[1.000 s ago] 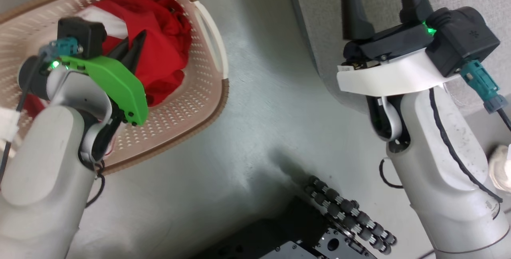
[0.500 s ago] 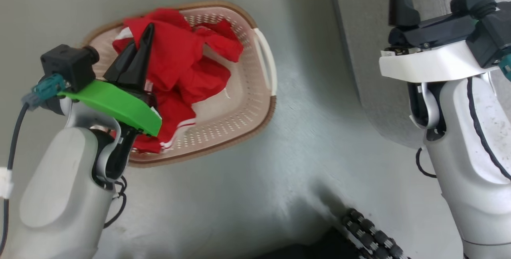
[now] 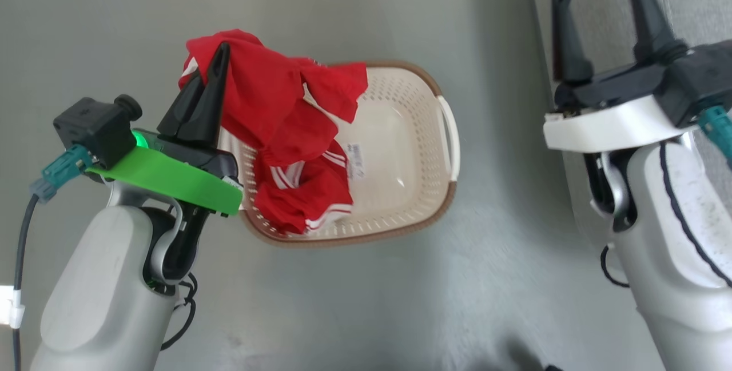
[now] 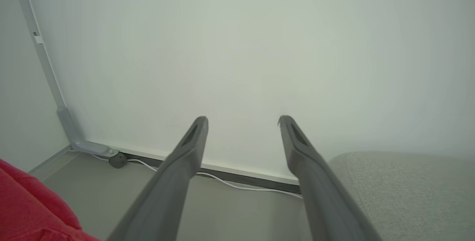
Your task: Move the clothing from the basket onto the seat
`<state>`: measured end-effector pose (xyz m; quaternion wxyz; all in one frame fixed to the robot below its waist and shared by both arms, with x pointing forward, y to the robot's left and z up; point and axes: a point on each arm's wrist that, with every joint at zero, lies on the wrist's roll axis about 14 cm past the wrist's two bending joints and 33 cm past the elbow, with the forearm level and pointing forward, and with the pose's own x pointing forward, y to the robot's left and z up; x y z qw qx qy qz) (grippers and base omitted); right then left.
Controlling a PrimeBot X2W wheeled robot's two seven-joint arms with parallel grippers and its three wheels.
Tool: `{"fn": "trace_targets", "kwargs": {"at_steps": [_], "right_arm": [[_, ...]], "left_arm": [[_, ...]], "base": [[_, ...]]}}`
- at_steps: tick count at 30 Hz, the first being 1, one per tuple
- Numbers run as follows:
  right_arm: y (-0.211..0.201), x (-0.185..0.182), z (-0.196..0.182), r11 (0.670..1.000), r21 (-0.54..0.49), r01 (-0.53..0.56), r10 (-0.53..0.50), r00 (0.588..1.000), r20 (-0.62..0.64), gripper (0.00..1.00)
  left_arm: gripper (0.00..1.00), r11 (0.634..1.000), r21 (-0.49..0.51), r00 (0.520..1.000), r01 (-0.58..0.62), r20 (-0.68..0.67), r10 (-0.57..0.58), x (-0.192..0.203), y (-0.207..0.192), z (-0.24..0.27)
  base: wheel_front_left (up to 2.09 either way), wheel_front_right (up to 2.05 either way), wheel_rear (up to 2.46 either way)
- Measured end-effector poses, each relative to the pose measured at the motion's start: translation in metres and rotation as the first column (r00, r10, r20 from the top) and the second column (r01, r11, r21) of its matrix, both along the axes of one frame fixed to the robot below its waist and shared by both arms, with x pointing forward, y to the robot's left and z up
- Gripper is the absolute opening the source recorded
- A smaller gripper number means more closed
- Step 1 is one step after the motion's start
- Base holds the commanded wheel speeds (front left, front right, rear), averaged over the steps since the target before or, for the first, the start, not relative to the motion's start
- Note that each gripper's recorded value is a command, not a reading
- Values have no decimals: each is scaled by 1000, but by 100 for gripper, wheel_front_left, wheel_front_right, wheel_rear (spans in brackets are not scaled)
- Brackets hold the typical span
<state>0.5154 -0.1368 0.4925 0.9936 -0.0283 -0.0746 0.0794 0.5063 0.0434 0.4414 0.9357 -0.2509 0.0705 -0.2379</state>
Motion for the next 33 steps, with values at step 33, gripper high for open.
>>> {"fn": "trace_targets", "kwargs": {"at_steps": [33], "right_arm": [[203, -170, 71, 724, 54, -688, 687, 726, 40, 100]], "left_arm": [[0, 993, 27, 958, 119, 261, -122, -126, -8, 171]], "base": [[0, 0, 0]]}}
